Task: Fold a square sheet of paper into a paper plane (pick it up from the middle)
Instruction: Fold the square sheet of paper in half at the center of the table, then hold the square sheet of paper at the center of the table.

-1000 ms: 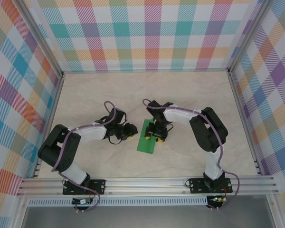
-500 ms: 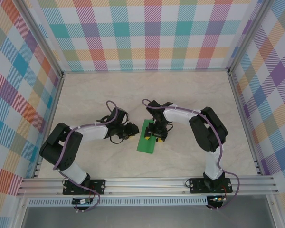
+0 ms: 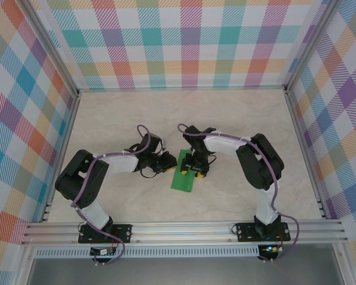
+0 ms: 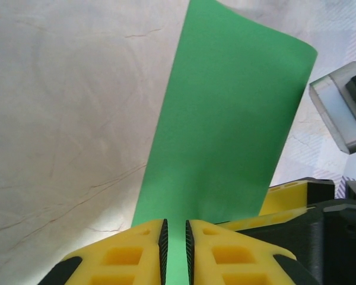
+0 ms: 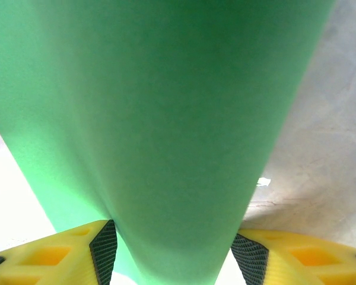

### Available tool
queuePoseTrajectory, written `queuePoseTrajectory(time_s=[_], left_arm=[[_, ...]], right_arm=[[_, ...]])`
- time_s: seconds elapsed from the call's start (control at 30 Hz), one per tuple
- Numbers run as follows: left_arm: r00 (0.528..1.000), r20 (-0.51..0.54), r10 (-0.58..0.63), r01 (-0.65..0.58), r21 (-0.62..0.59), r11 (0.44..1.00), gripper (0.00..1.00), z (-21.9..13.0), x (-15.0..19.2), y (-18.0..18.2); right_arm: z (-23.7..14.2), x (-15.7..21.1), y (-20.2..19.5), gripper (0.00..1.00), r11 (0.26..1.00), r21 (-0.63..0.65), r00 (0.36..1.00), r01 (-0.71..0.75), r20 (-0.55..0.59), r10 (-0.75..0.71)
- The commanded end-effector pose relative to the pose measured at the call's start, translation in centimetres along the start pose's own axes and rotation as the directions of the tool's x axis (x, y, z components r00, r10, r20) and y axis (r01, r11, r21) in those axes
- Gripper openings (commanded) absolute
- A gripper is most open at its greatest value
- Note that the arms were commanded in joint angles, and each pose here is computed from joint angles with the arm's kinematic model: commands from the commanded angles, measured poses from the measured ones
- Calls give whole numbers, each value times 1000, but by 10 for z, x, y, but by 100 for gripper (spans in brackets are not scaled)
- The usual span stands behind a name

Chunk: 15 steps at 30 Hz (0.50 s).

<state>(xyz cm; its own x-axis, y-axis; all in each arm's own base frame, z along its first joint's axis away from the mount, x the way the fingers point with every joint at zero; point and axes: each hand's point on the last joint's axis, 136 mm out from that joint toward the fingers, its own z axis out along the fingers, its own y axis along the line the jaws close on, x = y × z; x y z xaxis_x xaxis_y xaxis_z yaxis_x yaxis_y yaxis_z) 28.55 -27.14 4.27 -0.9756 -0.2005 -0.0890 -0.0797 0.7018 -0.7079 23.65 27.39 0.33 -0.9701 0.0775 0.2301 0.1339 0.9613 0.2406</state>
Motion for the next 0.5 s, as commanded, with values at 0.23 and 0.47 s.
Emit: queuePoseTrajectory(time_s=[0.23, 0.47], left_arm=[[998, -49, 32, -31, 27, 999, 13, 15, 7, -13], [997, -65, 41, -40, 12, 999, 9, 22, 9, -11]], right_arm=[[82, 25, -80, 60, 962, 275, 989, -12, -139, 52], [84, 27, -81, 60, 961, 277, 988, -13, -141, 54]])
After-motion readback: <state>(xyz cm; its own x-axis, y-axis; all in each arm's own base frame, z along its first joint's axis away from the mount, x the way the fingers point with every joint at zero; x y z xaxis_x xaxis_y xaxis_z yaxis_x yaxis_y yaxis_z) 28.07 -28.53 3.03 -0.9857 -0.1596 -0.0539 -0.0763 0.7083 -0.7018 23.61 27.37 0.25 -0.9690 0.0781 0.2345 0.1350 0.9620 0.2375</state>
